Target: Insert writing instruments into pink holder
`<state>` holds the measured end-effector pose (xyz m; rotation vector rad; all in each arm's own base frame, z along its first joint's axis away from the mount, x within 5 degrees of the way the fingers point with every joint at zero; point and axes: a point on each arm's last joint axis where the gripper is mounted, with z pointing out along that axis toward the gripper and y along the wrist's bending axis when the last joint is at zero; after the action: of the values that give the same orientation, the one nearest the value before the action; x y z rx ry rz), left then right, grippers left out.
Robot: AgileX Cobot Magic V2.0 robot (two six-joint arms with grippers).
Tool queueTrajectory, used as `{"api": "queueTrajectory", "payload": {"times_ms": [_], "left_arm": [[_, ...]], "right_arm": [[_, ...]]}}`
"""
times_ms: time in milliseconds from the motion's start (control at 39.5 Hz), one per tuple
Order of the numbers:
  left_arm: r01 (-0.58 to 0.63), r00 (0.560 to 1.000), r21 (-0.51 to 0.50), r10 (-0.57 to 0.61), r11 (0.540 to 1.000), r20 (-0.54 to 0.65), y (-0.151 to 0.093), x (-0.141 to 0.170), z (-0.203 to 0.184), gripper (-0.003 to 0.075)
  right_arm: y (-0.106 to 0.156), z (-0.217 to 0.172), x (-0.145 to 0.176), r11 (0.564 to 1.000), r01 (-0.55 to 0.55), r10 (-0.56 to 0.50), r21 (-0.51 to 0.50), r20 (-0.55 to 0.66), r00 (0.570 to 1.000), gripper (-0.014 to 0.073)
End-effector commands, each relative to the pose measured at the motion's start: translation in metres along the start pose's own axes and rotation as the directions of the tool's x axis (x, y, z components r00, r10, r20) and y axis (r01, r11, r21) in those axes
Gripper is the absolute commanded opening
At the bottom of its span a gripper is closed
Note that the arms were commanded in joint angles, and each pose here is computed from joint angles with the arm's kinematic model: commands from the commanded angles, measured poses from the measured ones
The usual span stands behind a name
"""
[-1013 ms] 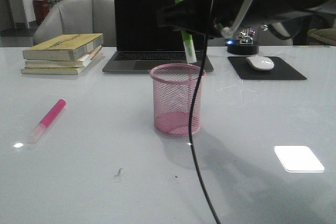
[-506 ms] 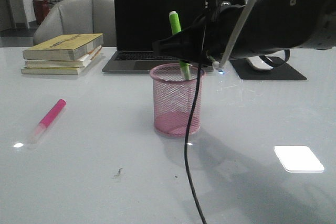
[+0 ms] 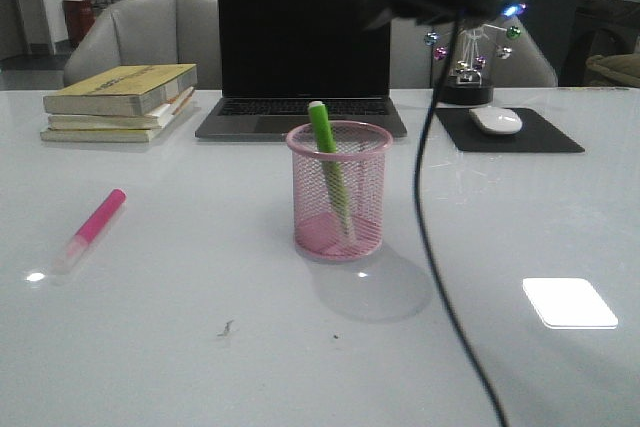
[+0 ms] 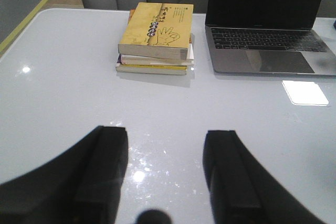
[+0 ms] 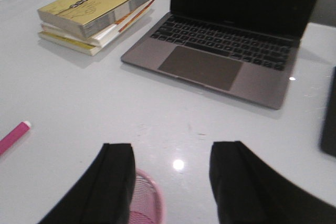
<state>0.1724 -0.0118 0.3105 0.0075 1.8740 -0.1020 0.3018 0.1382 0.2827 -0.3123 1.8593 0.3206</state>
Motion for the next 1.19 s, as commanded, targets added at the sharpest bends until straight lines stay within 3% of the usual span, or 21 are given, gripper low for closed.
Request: {"api": "queueTrajectory", "payload": {"times_ms": [0,76,203,582,810,1165], "left_arm": [[0.019,0.993,0.0,-0.019,1.0,0.119,0.0,-0.02,-0.004,0.0404],[0.019,0.993,0.0,-0.019,1.0,0.119,0.0,-0.02,-0.004,0.0404],[0.019,0.992,0.0,-0.019,1.0,0.122,0.0,-0.02,-0.004,0.0404],[0.019,0.994,0.001,-0.019,1.0,0.103,-0.001,-0.019,-0.003,0.0405],[0.059,0.997,0.011,-0.06,0.998,0.05,-0.003,-0.037,0.018,0.0405],[0.026,0.969,0.112,0.002,0.993,-0.247,-0.032,-0.06,0.091,0.0407]], "right_arm": [[-0.023,-0.038,-0.036,0.997,0.047,-0.051,0.059,0.064,0.997,0.0445],[-0.043,-0.061,-0.041,0.992,0.06,-0.062,0.115,0.006,0.998,0.0445],[-0.068,-0.099,-0.042,0.977,0.03,-0.033,0.212,0.009,0.999,0.0445],[-0.079,-0.183,0.027,0.927,-0.01,0.033,0.374,-0.055,0.998,0.0445],[-0.074,-0.194,0.026,0.926,-0.012,0.026,0.378,-0.034,0.999,0.0445],[-0.073,-0.194,0.032,0.931,-0.013,0.05,0.365,-0.094,0.994,0.0445]]}}
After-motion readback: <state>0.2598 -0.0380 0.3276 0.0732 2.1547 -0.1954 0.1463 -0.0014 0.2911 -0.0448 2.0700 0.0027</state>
